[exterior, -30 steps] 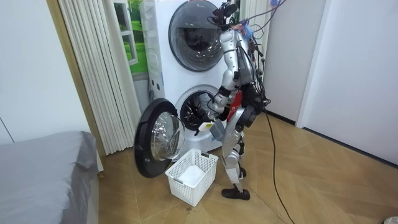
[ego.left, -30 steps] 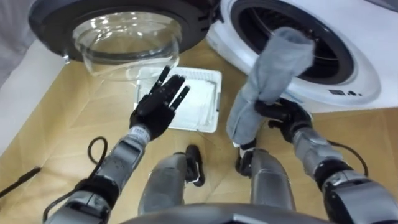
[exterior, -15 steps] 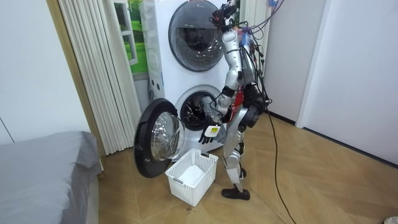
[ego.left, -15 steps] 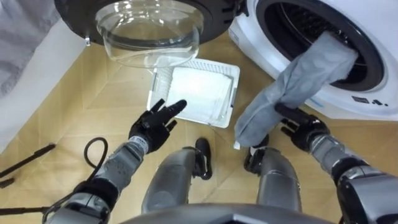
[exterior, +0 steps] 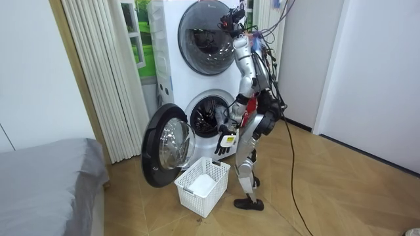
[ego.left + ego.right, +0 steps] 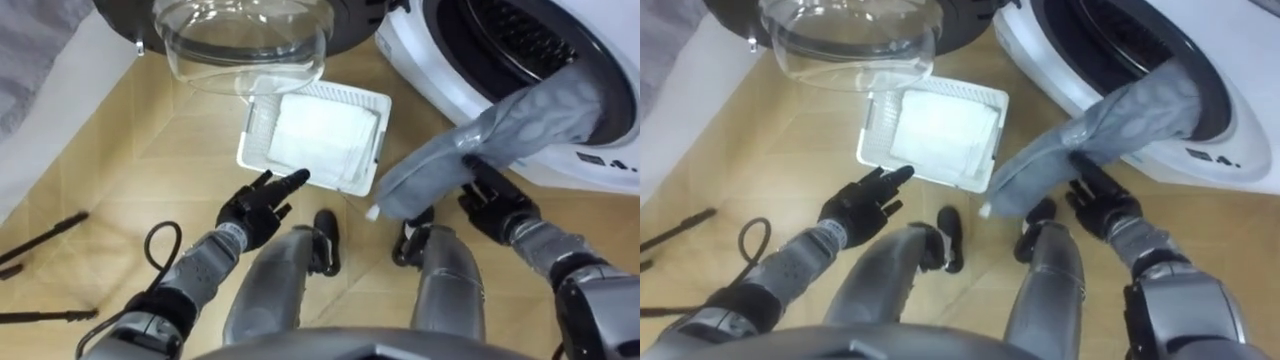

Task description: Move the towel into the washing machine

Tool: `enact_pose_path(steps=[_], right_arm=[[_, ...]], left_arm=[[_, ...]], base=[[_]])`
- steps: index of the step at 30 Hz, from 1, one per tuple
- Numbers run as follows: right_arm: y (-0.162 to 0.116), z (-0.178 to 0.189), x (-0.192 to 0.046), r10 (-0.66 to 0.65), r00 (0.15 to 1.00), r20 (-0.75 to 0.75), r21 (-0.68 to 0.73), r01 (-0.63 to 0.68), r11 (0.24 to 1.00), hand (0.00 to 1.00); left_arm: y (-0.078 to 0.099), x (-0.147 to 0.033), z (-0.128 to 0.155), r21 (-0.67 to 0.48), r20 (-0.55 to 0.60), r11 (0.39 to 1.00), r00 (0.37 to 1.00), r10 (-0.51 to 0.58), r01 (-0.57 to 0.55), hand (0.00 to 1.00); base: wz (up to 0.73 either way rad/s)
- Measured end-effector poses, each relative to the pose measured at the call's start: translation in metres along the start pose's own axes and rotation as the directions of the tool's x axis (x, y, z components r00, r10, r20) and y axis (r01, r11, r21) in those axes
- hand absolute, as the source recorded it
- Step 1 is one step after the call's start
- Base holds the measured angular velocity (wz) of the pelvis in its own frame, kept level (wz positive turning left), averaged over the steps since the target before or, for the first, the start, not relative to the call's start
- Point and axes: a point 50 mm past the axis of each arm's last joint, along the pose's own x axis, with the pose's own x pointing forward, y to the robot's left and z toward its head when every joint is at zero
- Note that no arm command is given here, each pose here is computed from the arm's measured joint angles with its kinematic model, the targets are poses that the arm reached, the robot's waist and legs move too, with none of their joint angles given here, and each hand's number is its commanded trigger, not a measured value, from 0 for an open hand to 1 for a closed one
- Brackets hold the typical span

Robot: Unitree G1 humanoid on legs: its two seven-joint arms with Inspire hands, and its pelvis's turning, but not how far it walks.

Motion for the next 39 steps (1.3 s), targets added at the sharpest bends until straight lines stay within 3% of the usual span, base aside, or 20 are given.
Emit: enact_pose_path(steps=[5, 10, 20, 21, 22, 32, 39], right_arm=[[0.032, 0.024, 0.002, 0.088, 0.994, 0.066, 0.082, -0.093, 0.992, 1.0], [0.054, 0.061, -0.004, 0.114, 0.982, 0.147, 0.109, -0.131, 0.985, 1.0], [0.072, 0.071, -0.005, 0.089, 0.989, 0.115, 0.186, -0.109, 0.977, 1.0], [0.073, 0.071, -0.005, 0.084, 0.99, 0.115, 0.187, -0.104, 0.977, 0.62], [0.074, 0.072, -0.005, 0.081, 0.99, 0.115, 0.188, -0.101, 0.977, 0.0], [0.079, 0.087, -0.01, -0.022, 0.994, 0.108, 0.417, -0.025, 0.909, 0.0], [0.079, 0.098, -0.014, -0.109, 0.984, 0.139, 0.472, 0.031, 0.881, 0.0]], left_arm=[[0.002, -0.005, 0.018, 0.038, 0.051, 0.999, 0.999, 0.007, -0.009, 0.0], [0.004, -0.012, 0.018, 0.041, 0.069, 0.998, 0.997, 0.036, -0.039, 0.0], [0.008, -0.024, 0.017, 0.049, 0.086, 0.997, 0.995, 0.057, -0.061, 0.0], [0.007, -0.023, 0.017, 0.045, 0.088, 0.997, 0.994, 0.059, -0.063, 0.0], [0.006, -0.023, 0.016, 0.042, 0.089, 0.997, 0.994, 0.061, -0.065, 0.0], [-0.002, -0.022, 0.023, -0.016, 0.19, 0.994, 0.976, 0.106, -0.105, 0.0], [-0.009, -0.019, 0.02, -0.023, 0.22, 0.995, 0.971, 0.095, -0.092, 0.0]], base=[[0.03], [-0.02], [0.02], [0.0], [0.0], [0.04], [0.09]])
